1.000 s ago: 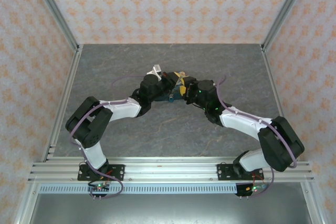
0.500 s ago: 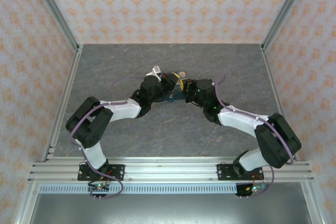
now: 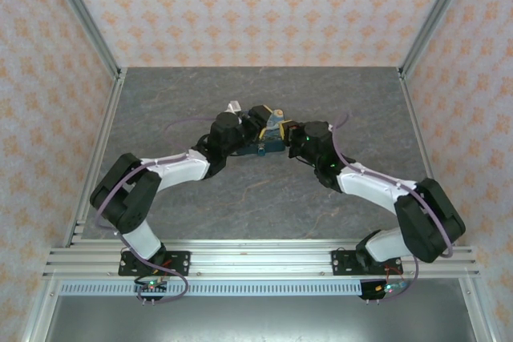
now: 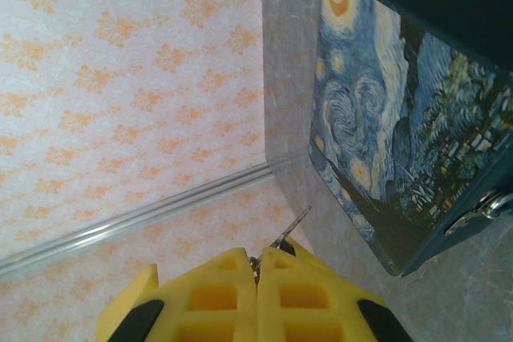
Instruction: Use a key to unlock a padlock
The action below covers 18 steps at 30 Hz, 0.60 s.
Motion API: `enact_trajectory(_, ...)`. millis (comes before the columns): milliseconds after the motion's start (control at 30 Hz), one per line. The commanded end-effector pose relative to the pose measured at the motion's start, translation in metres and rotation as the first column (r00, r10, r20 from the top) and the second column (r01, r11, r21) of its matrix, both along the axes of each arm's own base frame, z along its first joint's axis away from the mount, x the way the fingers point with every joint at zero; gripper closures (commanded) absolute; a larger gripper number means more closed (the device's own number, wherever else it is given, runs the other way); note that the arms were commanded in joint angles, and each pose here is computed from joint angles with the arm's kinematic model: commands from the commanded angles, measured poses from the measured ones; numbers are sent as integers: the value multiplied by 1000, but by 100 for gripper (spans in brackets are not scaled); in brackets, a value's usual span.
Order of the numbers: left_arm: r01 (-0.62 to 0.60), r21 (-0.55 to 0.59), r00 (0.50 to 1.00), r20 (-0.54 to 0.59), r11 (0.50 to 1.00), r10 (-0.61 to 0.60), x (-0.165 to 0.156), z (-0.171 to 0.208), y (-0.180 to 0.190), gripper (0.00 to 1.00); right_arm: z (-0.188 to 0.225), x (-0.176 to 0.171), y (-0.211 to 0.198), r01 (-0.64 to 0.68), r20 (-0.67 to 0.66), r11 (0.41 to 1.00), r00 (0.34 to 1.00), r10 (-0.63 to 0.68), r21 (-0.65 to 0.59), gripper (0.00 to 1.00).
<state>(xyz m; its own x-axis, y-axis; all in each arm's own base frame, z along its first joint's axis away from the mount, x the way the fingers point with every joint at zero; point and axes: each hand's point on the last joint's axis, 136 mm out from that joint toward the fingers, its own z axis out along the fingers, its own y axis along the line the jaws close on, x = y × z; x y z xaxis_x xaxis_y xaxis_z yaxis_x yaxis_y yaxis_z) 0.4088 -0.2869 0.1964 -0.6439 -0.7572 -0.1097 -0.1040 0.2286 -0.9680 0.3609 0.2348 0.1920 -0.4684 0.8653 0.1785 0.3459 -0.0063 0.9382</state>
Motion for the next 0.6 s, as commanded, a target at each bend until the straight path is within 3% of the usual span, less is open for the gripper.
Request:
enact_trajectory(0, 26, -17, 999, -38, 1000, -27, -7, 7, 4, 35, 9, -5, -9, -15, 87, 992, 996, 26, -122, 100)
enact_trajectory(300, 156, -121, 985, -52, 980, -163, -17, 14, -21, 59, 23, -9, -2, -83, 233, 958, 961, 150, -275, 100)
enact_trajectory(567, 176, -136, 981, -53, 975, -185, -18, 14, -29, 66, 29, -9, 4, -101, 284, 949, 940, 189, -298, 100)
